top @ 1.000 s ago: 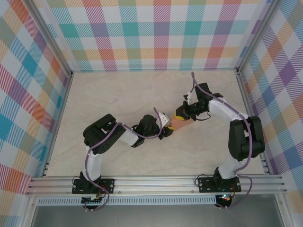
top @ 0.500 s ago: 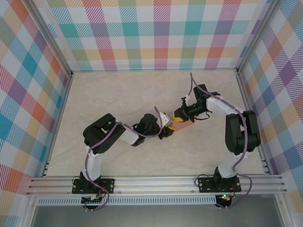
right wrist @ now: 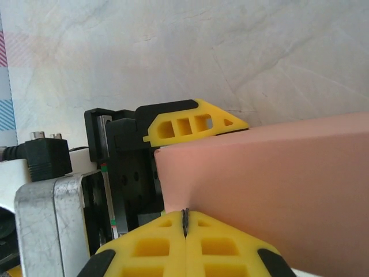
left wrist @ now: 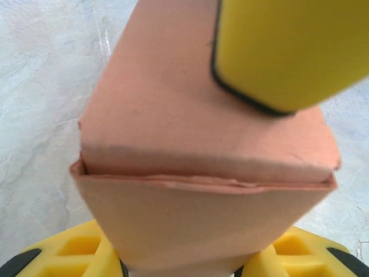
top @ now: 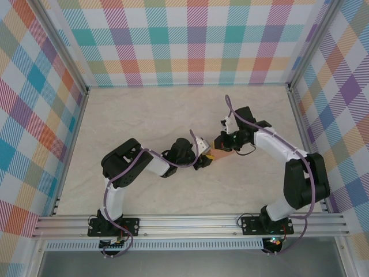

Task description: Fold the paper box

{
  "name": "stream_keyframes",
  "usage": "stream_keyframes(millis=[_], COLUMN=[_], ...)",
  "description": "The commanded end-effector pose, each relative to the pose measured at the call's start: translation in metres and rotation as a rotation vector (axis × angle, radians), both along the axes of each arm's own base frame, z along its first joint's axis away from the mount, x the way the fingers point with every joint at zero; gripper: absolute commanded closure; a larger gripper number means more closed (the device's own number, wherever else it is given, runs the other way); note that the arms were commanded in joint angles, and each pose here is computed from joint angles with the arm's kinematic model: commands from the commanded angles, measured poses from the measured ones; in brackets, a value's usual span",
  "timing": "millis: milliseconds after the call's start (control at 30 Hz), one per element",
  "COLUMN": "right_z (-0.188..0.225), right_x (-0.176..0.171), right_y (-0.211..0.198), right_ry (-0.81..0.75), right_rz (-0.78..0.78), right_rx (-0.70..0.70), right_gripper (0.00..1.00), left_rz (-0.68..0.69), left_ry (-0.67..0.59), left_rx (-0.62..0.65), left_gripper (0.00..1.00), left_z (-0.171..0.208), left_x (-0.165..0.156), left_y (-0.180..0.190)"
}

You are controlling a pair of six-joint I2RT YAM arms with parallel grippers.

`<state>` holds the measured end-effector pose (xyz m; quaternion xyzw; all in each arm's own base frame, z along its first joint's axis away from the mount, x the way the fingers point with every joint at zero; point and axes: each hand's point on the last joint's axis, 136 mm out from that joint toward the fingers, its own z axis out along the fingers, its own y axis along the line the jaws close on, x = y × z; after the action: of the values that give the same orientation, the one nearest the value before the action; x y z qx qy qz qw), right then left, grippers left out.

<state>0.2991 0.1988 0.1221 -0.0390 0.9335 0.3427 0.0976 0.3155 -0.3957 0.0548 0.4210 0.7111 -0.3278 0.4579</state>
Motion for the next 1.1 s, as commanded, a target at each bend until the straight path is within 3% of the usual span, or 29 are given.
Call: stream_keyframes(millis=[0,100,233,567,900,1067], right_z=[0.02,0.039,0.037,-0.036,0.023,0.016], right_x=[0.013,0.028,0.041,0.03,0.05,0.068], right_y=[-0.01,-0.025,-0.047,-0.064,-0.075,-0.079], right_ry=[0.011,0.024,0.011,0.081,0.029,0.061], right_rz=[-0.09,-0.169,-0.217,-0.299,-0.346,-0.372], right_rx=[0.132,0.275,0.271,0.257,0.287,0.29], right_gripper=[0.97,0.96,0.97,0.98,0.97,0.97], left_rz=[0.008,0.007,0.006,0.011,0.001,0.003], left_ry=[0.007,0.007,0.007,0.001,-0.018,-0.021], left_rx=[0.009,0.014,0.018,0.01,0.034,0.037], left_gripper=[0.64,0.64,0.64,0.64,0.64,0.64], left_z=[0.001,0.0,-0.001,0.0,0.001,0.0], left_x=[0.004,0.003,0.001,0.002,-0.002,-0.002], left_y=[0.003,0.004,0.005,0.005,0.01,0.011])
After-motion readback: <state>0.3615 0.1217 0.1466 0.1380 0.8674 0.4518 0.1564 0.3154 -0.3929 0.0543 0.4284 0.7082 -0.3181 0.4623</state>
